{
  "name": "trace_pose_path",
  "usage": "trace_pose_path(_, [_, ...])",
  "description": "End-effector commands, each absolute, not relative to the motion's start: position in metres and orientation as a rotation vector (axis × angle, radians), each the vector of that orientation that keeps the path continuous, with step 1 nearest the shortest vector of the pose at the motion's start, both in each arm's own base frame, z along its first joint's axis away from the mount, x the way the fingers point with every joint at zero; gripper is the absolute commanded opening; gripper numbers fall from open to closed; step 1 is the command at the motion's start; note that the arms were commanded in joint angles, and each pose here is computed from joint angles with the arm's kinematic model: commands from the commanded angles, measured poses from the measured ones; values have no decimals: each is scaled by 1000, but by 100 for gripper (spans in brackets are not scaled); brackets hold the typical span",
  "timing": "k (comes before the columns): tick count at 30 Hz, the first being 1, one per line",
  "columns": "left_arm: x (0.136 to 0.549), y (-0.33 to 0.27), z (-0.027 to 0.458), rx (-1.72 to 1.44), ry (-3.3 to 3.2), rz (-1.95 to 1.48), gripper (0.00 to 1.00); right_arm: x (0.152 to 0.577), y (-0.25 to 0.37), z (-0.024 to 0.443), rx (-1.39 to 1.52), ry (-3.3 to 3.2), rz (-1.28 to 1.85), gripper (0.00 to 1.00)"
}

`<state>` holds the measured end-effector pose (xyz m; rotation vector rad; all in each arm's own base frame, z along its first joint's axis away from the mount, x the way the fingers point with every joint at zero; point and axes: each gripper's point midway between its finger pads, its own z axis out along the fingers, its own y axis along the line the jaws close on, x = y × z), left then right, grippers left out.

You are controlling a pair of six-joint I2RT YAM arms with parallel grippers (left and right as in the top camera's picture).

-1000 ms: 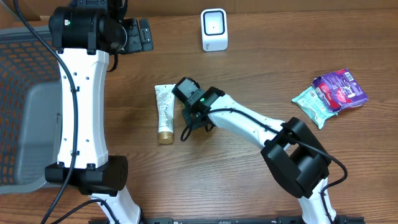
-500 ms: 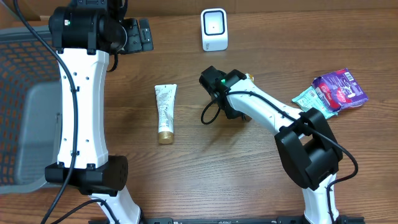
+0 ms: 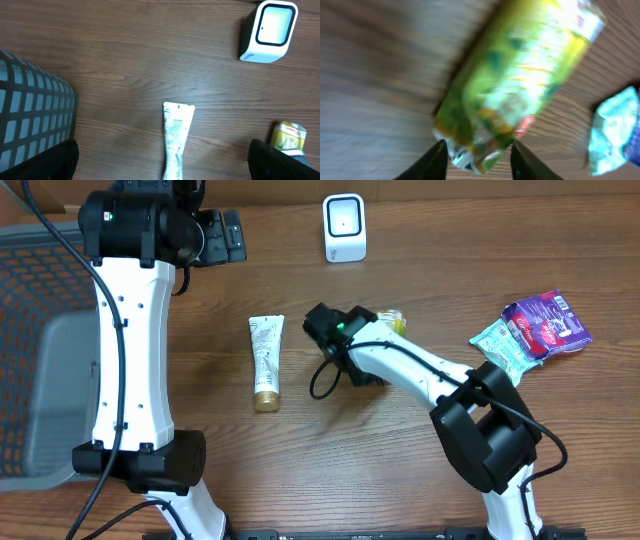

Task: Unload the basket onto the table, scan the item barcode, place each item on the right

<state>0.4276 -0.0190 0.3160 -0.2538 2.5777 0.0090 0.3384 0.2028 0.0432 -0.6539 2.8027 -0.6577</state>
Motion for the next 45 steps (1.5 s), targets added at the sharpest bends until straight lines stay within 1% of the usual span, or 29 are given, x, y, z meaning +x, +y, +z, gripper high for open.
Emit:
trace_pose_path(1, [429,-22,316,-243,2575,10,99,321,229,48,-758,2797,-554,46])
trace_pose_path(3, [429,-22,316,-243,2575,10,99,317,236,48,-784,2783,-547,48])
trace_pose_path(6, [429,-22,316,-243,2575,10,100,312,252,47,-816,2757,-506,55])
trace_pose_path(7, [429,-22,316,-243,2575,10,100,312,256,46,-818,2757,-483,58])
trace_pose_path(8, [429,-22,316,-243,2576,9,100,312,264,44,-798,2766,-422,64])
trace_pose_path(9, [429,-22,316,-243,2575,10,99,314,264,45,-749,2772,-407,64])
trace_pose_path(13, [429,-22,316,-243,2575,9,100,336,251,61,-373,2807,-338,62])
trace_pose_path(15, [429,-22,316,-243,2575,9,100,346,242,74,-211,2832,-243,58])
trace_pose_path(18, [429,-22,316,-243,2575,10,100,359,230,97,-75,2860,-43,54])
trace_pose_path(21, [429,-22,316,-243,2575,10,100,371,212,118,40,2877,158,53])
trace_pose_path(24, [429,-22,316,-243,2575,10,99,381,198,123,75,2910,351,53])
trace_pose_path(28, [429,-22,316,-243,2575,9,100,393,180,111,109,2931,556,55])
trace_pose_path(30, [429,-22,316,-243,2575,10,99,399,166,95,195,2932,676,55])
trace_pose_path(33, [429,-22,316,-243,2575,10,100,399,166,84,192,2898,865,61])
trace_pose_path(35, [429,-22,316,-243,2575,9,100,396,166,75,203,2876,963,62])
trace_pose_path(40, [429,-22,316,-243,2575,9,100,387,163,49,252,2876,990,66])
trace_pose_path(45, [429,-22,316,-243,2576,10,100,385,164,28,309,2884,1010,67])
